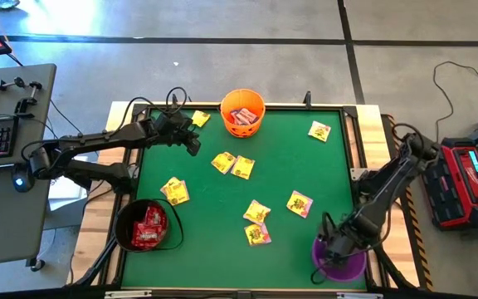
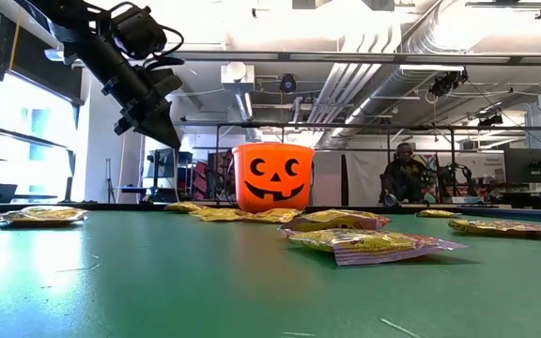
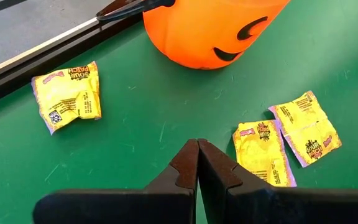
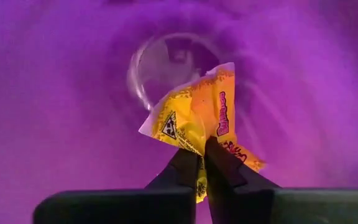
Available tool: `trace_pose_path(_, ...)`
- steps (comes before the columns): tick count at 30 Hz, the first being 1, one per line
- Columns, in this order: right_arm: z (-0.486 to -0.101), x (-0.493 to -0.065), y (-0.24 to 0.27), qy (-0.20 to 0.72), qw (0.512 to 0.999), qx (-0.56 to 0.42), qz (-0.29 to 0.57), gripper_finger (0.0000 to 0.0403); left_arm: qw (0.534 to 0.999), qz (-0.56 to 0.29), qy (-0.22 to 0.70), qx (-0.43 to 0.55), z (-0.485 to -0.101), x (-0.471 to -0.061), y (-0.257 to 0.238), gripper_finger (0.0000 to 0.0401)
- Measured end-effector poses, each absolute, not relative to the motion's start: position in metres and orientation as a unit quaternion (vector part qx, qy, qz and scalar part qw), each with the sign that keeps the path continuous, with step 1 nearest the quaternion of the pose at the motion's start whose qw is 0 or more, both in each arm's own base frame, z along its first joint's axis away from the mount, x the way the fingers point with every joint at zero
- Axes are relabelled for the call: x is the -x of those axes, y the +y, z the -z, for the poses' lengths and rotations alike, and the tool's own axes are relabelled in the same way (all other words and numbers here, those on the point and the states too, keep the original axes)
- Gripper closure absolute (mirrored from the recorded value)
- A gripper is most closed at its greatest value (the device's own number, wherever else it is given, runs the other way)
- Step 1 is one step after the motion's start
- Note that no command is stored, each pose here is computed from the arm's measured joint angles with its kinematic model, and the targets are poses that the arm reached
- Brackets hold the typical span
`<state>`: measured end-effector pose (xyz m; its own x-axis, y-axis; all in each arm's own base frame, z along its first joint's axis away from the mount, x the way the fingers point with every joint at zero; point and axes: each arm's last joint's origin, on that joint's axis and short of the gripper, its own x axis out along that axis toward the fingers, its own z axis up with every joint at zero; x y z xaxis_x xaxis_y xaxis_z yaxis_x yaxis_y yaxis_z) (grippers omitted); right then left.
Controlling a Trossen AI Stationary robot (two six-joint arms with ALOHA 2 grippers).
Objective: Sort candy by brand, put in halloween buckets
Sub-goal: Put the yellow candy into the purple bucket
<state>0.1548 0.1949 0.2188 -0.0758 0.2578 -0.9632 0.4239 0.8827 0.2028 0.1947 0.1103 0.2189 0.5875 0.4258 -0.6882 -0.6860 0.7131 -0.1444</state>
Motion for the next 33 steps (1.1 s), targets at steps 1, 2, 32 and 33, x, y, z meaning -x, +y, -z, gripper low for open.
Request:
trace_pose_path(1,-0.219,-0.153,0.195,0.734,0.637,-0.227,0.063,0.0403,0.868,-0.32,0.322,0.202,-0.219,-0.195,0.11,0.0401)
trace_pose_path(2,-0.219,-0.151,0.196,0.737,0.637,-0.22,0.057,0.0402,0.868,-0.32,0.322,0.202,-0.219,-0.195,0.11,0.0401)
trace_pose_path(32,-0.349,-0.17,0.171,0.702,0.678,-0.207,0.059,0.0338,0.891,-0.251,0.312,0.214,-0.221,-0.199,0.108,0.0401)
trace_pose_path(33,-0.354,-0.174,0.163,0.691,0.689,-0.206,0.069,0.0356,0.894,-0.242,0.311,0.214,-0.222,-0.199,0.107,0.0401)
